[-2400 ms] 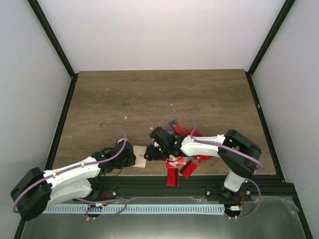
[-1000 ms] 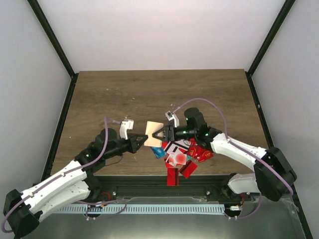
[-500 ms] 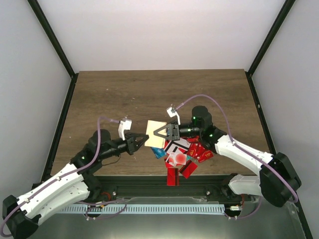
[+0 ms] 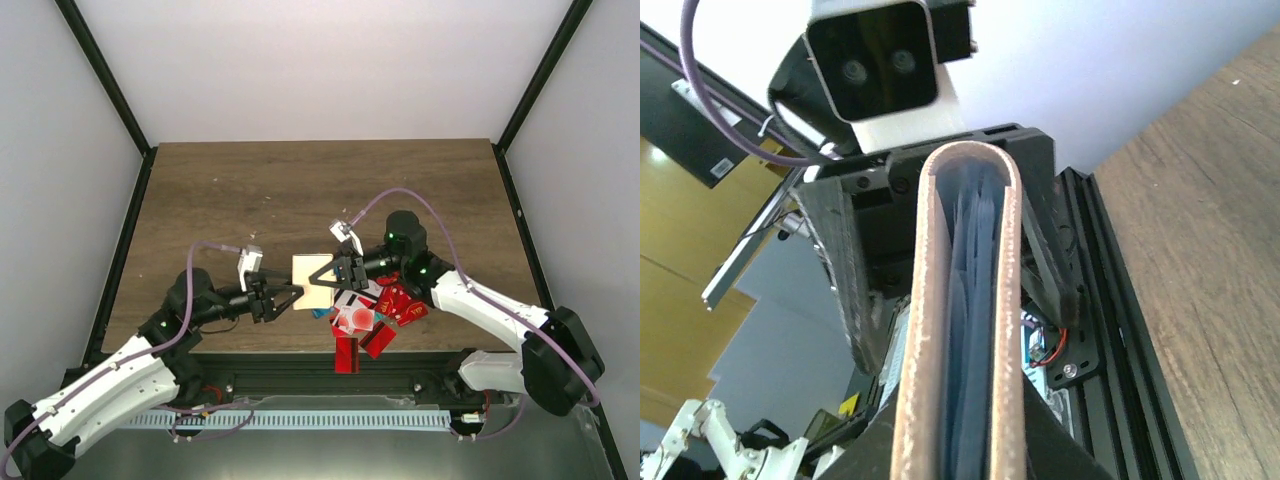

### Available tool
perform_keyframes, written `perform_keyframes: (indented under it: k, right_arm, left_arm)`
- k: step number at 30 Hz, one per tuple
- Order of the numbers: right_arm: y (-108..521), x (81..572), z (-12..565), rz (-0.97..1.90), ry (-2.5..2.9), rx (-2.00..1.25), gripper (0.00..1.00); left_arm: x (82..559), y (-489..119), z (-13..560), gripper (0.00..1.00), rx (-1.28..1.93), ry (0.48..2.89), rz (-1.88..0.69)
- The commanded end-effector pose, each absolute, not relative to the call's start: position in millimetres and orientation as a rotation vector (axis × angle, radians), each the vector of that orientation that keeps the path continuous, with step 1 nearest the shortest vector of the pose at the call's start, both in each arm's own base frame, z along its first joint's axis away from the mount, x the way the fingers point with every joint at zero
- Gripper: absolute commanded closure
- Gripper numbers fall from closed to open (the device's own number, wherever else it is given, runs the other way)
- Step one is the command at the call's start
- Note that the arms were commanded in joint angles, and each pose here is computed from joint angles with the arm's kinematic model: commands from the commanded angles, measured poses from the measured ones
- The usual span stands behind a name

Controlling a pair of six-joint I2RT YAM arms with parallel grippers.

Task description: Put the credit cards into the card holder

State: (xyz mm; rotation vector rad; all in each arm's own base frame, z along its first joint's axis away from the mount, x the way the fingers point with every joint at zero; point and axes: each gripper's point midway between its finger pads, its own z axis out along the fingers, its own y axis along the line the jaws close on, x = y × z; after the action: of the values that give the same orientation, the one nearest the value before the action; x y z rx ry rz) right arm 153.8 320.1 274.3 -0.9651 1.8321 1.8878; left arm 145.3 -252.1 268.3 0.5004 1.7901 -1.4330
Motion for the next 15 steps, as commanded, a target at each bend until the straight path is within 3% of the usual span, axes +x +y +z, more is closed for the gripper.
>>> perform_keyframes:
  k: [1,4,9,10,12,13,15]
  right_arm:
    - [316.1,142.5,310.1,1.897,1.643,-1.105,0.99]
    - [315.9,141.4,312.8,1.901,1.627,-1.117,0.99]
    - [316.9,143.6,314.5,1.889,1.631,-1.112,0.98]
    - [317.6,146.3,313.9,1.871,1.645,-1.099,0.88]
    - [320.1,161.6,305.0,1.757,1.737,-1.030,0.56]
    - [320.1,171.2,302.7,1.681,1.774,-0.988,0.35]
    - [315.3,190.9,296.8,1.534,1.858,-0.886,0.15]
  left_arm:
    - [123.8,-261.4,279.7,0.39,0.642,1.692,-1.557]
    - [122.0,-265.3,276.5,0.54,0.671,1.702,-1.572]
    - [128.2,-271.0,269.0,0.93,0.662,1.735,-1.570]
    - [132.2,-271.1,267.5,0.96,0.644,1.745,-1.553]
    - [141.0,-269.9,264.0,0.96,0.602,1.763,-1.510]
    - [147.1,-268.0,263.1,0.96,0.571,1.770,-1.478]
    - [163.7,-260.9,257.4,0.96,0.472,1.799,-1.388]
